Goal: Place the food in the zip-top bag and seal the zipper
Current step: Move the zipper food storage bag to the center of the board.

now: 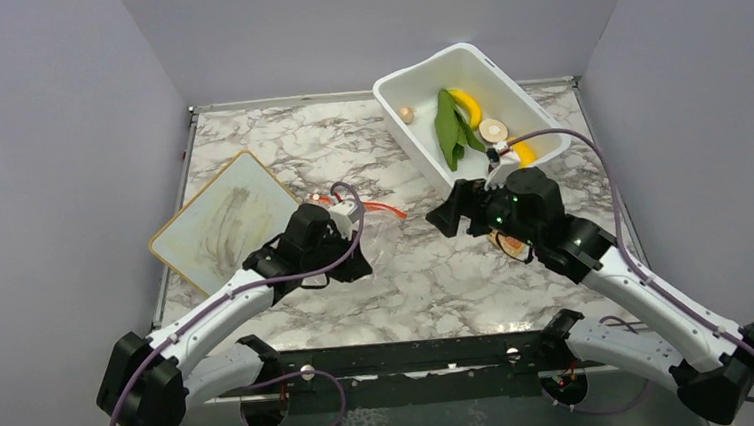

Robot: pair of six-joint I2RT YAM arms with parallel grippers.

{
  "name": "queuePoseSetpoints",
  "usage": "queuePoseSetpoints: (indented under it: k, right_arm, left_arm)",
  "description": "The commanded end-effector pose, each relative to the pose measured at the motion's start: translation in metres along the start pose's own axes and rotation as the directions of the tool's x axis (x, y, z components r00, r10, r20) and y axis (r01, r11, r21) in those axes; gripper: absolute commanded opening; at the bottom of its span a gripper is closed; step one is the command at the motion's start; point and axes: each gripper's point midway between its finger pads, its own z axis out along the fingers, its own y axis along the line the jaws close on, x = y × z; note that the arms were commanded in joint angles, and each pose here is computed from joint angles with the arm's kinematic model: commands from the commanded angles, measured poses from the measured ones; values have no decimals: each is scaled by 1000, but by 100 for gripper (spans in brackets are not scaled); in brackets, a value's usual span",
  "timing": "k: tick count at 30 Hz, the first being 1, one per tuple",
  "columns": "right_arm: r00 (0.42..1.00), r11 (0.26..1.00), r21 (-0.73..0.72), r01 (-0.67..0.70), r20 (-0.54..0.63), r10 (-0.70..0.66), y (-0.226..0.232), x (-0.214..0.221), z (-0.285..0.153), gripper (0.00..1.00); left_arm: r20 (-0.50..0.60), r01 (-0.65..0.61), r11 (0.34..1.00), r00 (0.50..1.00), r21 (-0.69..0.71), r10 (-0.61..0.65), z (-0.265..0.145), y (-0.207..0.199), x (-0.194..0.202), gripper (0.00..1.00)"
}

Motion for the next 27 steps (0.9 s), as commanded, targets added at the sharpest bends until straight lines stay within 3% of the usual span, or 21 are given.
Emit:
queuePoseSetpoints:
  k: [1, 5, 9, 13, 20, 27]
  right_arm:
    - [994, 995, -101, 28, -99, -38, 22, 11, 12, 89]
    - [977, 988, -138, 72, -190, -98, 25, 27, 34, 85]
    - [957, 977, -191, 99, -251, -146, 33, 34, 54, 79]
    - [941, 969, -131, 209, -243, -236, 20, 26, 76, 73]
    - [913, 950, -195, 242, -285, -292, 25, 35, 105, 66]
    - [836, 932, -293, 212, -440, -328, 21, 84, 145, 61]
  left_arm:
    - [34, 78, 993, 996, 86, -81, -14, -19, 12, 1]
    - [77, 96, 991, 992, 98, -103, -26, -27, 6, 13]
    - [106, 80, 993, 990, 84, -89, -37, -31, -5, 39]
    - [230, 62, 998, 971, 32, -68, -56, -27, -21, 63]
    - [457, 4, 997, 889, -72, 30, -101, -21, -51, 83]
    - [578, -19, 993, 812, -114, 82, -131, -18, -57, 100]
